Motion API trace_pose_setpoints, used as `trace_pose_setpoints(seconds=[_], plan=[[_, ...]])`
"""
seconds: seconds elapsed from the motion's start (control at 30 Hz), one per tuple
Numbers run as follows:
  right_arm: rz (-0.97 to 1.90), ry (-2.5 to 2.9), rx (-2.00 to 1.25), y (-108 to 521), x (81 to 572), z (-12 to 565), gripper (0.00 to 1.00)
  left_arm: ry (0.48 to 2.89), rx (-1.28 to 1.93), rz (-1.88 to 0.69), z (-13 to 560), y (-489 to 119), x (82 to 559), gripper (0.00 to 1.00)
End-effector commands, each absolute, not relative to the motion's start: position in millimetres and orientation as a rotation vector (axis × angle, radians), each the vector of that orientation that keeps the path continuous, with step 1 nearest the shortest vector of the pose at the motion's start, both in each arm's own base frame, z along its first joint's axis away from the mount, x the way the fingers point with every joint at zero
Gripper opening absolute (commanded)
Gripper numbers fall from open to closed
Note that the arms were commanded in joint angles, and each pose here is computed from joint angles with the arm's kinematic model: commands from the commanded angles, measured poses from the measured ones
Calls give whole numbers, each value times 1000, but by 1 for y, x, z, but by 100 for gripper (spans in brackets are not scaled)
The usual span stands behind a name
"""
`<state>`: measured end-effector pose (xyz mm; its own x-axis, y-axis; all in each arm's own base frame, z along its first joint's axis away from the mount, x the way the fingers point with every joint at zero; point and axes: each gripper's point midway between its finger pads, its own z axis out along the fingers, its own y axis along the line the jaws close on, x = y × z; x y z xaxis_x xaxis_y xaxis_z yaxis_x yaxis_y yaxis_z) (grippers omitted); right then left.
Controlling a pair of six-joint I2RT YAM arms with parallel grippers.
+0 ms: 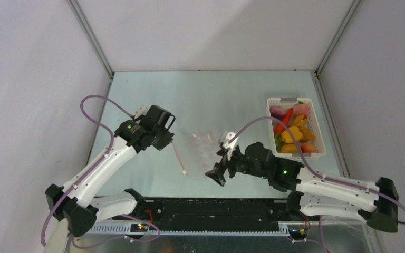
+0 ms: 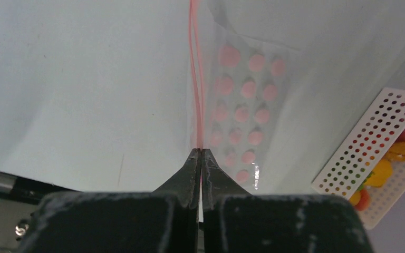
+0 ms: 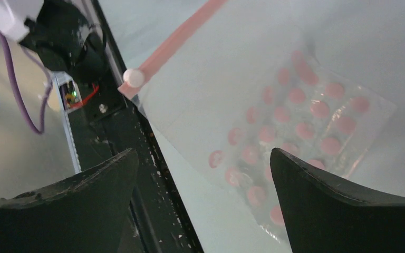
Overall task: Place the food in the zip-top bag and seal the zipper
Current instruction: Pick up the zipper food storage bag at the center of the board, then open the zipper of the food storage bag at the center of the board.
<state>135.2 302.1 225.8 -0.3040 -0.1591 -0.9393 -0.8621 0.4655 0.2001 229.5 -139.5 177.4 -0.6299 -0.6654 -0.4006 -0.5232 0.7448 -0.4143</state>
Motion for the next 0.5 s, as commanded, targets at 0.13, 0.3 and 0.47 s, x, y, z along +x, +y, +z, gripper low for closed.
trace_pose_setpoints(seconds=[0.13,0.3,0.47], plan=[[879,1441,-1095,357,115,240,100,2362,-1133,-327,194,-148,224,0],[880,1438,-1116,376,115,226,100,2348,-1138,-414,201,-159,226,0],[869,1435,-1132,386,118,216,95,2327,-1120,-449,207,-162,227,0]])
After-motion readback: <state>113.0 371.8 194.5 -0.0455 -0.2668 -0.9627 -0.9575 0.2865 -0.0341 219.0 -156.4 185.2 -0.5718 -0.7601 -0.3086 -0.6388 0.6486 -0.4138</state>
